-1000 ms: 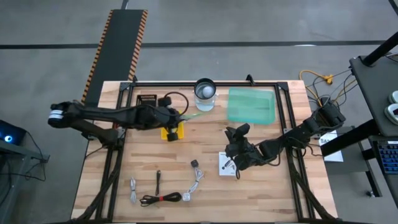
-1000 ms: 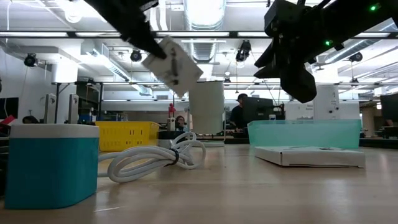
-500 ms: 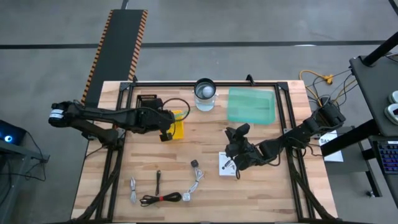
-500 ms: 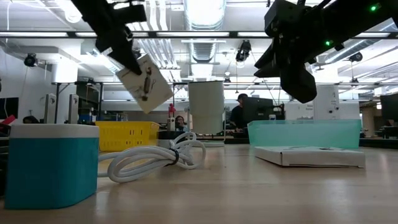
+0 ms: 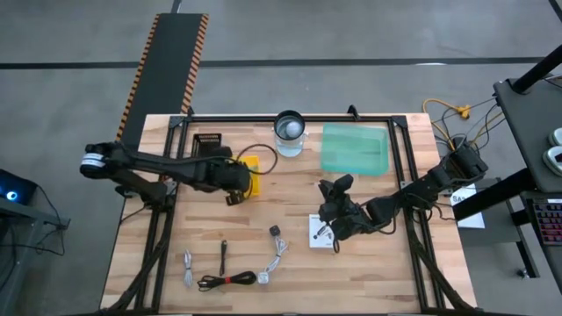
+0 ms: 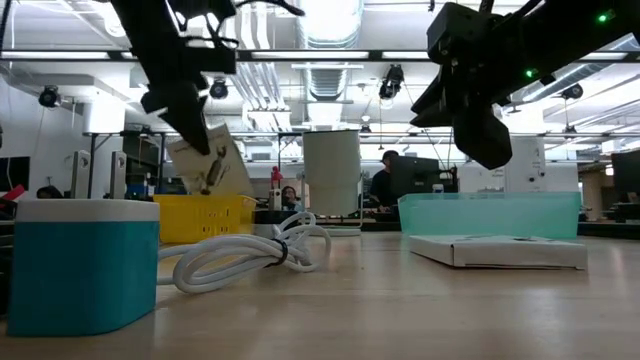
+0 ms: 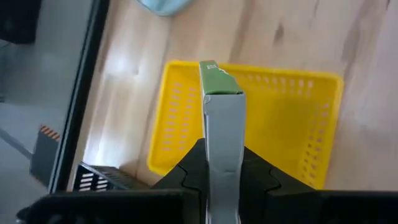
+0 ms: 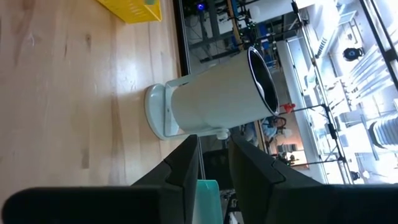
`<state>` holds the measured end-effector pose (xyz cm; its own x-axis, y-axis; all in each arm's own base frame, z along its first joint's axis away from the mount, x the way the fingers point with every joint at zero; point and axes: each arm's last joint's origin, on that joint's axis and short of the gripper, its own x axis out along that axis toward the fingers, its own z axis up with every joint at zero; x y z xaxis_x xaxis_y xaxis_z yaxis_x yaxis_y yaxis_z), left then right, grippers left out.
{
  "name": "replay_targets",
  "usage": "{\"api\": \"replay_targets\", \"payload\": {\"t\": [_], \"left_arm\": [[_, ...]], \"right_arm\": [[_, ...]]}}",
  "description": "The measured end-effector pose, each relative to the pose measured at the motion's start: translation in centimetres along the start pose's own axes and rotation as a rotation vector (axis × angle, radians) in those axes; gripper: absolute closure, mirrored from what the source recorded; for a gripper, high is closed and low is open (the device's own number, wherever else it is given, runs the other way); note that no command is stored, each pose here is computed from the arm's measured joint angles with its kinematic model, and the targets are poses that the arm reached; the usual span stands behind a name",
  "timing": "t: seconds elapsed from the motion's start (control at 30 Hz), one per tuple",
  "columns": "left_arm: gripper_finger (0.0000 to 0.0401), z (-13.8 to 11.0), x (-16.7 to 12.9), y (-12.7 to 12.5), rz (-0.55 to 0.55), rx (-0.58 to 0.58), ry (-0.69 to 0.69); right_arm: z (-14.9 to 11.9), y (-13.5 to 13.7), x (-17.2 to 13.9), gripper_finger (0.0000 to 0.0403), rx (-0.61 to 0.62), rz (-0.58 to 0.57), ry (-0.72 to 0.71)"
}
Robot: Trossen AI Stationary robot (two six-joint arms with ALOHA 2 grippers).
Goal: Pick and place items into bin
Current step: Put the right white card reader box into the yellow bin
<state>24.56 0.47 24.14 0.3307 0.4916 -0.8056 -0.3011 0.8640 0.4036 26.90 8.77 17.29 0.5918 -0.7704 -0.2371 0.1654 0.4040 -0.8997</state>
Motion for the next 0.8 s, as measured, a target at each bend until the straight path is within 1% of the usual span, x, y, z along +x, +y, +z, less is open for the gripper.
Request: {"api": "replay_targets", "payload": {"t": [0.1,0.17,0.27,0.37,0.5,0.63,0.8], "left_arm": [[0.0366,0.3,0.9,-0.6,0.018,0.057,0.065],[0.0366,0.6,1.4,-0.8,0.056,0.086,0.104],[0.0366,1.4,1.6,-0.9,0.111,0.125,0.15],[0.0366,2.2,1.7,-1.0,0.136,0.144,0.172],[0.0366,3.1,1.6,-1.2,0.137,0.14,0.165],[0.0366,3.1,1.8,-1.3,0.14,0.153,0.183],[0.0366,3.0,1.8,-1.3,0.139,0.183,0.195]], "right_arm": [[-0.1,0.0,0.0,0.0324,0.0,0.0,0.001],[-0.1,0.1,0.0,0.0325,0.0,0.0,0.001],[-0.1,0.1,0.0,0.033,0.0,0.0,0.001],[-0.1,0.1,0.0,0.0333,0.0,0.0,0.001],[-0.2,0.1,0.0,0.0331,-0.003,0.001,0.002],[-0.2,0.1,0.0,0.0328,-0.004,0.001,0.002],[-0.2,0.1,0.0,0.0333,-0.005,0.001,0.003]]}}
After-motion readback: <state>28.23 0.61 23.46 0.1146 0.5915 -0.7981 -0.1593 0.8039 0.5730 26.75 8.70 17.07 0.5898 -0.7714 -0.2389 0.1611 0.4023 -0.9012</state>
